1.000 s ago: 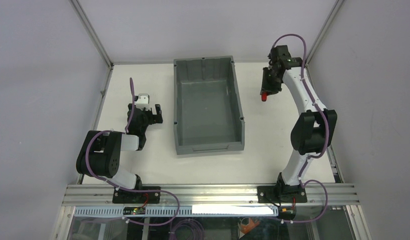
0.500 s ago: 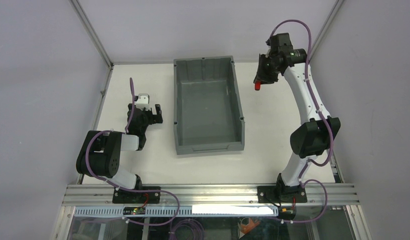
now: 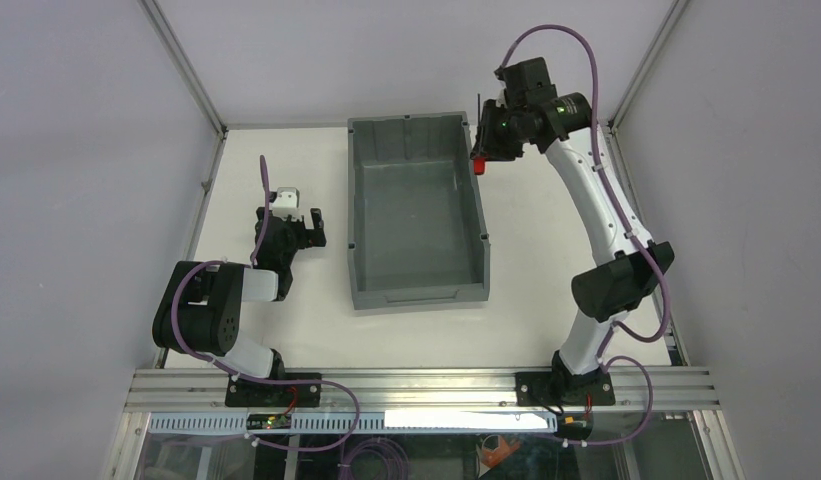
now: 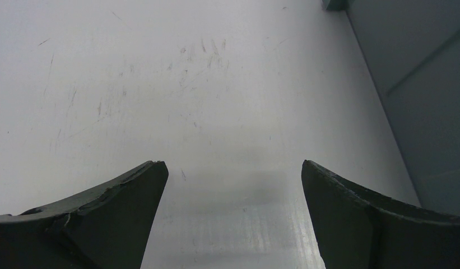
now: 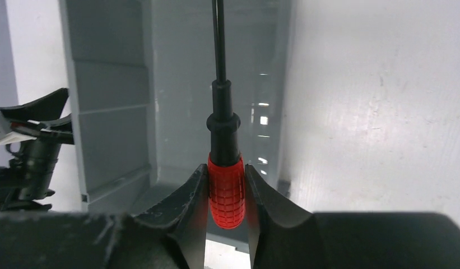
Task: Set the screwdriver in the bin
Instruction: Place the screwdriver in the bin.
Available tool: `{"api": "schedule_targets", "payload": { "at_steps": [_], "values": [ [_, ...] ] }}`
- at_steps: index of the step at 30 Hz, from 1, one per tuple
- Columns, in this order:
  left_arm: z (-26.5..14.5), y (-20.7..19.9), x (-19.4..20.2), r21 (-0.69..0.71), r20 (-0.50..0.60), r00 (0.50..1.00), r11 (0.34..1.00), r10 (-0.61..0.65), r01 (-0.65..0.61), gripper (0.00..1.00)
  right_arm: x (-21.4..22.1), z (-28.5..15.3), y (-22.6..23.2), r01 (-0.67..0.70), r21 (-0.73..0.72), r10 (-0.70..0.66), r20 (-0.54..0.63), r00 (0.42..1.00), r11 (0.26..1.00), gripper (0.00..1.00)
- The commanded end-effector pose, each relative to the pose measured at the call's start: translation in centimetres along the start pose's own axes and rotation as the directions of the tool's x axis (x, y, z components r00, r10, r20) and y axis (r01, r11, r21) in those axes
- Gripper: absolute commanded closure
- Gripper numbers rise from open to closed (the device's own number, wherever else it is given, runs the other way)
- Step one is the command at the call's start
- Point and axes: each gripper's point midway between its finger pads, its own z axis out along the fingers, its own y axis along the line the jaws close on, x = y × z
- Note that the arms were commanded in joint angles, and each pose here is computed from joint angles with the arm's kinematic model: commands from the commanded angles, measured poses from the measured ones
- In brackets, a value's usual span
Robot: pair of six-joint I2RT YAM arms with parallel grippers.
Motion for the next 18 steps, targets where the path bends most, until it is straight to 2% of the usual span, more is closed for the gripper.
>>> {"api": "schedule_targets", "payload": {
  "at_steps": [1, 10, 18],
  "values": [
    [-0.2, 0.1, -1.7, 0.008, 0.055, 0.998, 1.0, -0.015, 0.014, 0.01, -0.9, -1.6, 3.9, 0.011, -0.081, -0.007, 0.051, 0.999, 0.997, 1.0],
    [-0.2, 0.1, -1.7, 0.008, 0.054, 0.998, 1.0, -0.016, 0.015, 0.01, 1.5, 1.0, 8.6, 0.064, -0.122, -0.065, -0.012, 0.998, 0.991, 1.0],
    [-0.2, 0.1, -1.7, 0.008, 0.055, 0.998, 1.0, -0.015, 0.015, 0.01, 4.2, 4.3, 10.7, 0.09, -0.104, -0.099, -0.083, 0.992, 0.991, 1.0]
  ]
}}
